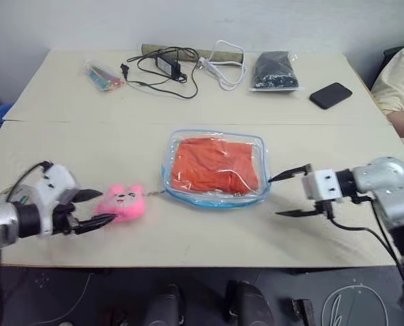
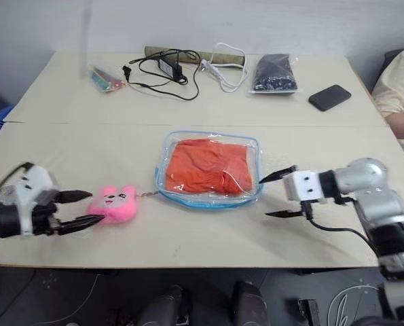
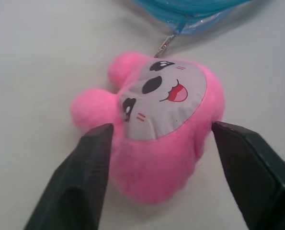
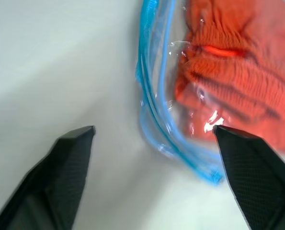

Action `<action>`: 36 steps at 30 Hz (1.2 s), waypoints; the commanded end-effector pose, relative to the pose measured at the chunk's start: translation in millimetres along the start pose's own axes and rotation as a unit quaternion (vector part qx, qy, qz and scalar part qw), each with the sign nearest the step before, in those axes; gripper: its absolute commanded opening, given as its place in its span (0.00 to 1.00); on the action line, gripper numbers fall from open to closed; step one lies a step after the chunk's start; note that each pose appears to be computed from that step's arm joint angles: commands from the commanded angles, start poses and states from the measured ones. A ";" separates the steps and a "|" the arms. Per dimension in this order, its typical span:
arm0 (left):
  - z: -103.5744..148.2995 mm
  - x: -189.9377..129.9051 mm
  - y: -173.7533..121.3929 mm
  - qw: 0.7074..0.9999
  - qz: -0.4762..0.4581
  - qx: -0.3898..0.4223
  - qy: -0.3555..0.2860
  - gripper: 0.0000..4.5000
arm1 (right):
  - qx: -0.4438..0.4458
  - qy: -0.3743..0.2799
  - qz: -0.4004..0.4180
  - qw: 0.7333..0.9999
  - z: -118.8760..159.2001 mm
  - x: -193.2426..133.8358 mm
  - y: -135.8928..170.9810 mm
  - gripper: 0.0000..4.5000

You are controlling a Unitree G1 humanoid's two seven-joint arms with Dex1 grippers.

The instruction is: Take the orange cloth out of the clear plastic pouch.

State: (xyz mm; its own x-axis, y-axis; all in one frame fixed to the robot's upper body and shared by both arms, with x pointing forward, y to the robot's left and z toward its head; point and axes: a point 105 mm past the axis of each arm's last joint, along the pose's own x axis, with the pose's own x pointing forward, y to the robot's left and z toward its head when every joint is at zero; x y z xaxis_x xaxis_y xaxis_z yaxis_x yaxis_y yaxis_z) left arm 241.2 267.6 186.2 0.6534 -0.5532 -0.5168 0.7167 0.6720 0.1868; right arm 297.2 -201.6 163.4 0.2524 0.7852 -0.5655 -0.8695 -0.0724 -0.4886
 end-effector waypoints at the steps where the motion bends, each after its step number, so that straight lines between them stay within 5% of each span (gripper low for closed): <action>1: 43.5 -28.1 4.6 0.998 -0.024 0.059 -0.024 1.00 | 0.062 -0.026 -0.035 0.997 20.2 -20.7 -2.7 1.00; 6: 92.9 9.3 -20.1 0.970 -0.087 0.220 -0.049 1.00 | 0.154 -0.091 -0.058 0.982 45.9 -16.1 5.8 1.00; 14: 91.0 100.4 -53.3 0.908 -0.163 0.385 -0.030 1.00 | 0.203 -0.137 -0.050 0.968 77.3 8.9 26.5 1.00; 26: 96.0 149.9 -56.6 0.898 -0.165 0.402 -0.063 1.00 | 0.216 -0.138 -0.091 0.962 76.3 6.6 27.3 1.00; 36: 91.5 155.0 -65.8 0.902 -0.182 0.384 -0.072 0.36 | 0.214 -0.134 -0.094 0.963 72.9 9.1 27.2 1.00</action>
State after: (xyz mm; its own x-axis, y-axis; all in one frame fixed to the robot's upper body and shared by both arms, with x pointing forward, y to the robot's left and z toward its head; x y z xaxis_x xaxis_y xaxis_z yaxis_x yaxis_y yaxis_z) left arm 318.8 91.9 165.9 0.3138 -0.7604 -0.5687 0.8259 -0.0769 0.5585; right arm 246.1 -154.3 182.2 0.3508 0.8866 -0.3015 -0.9353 0.3157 -0.1600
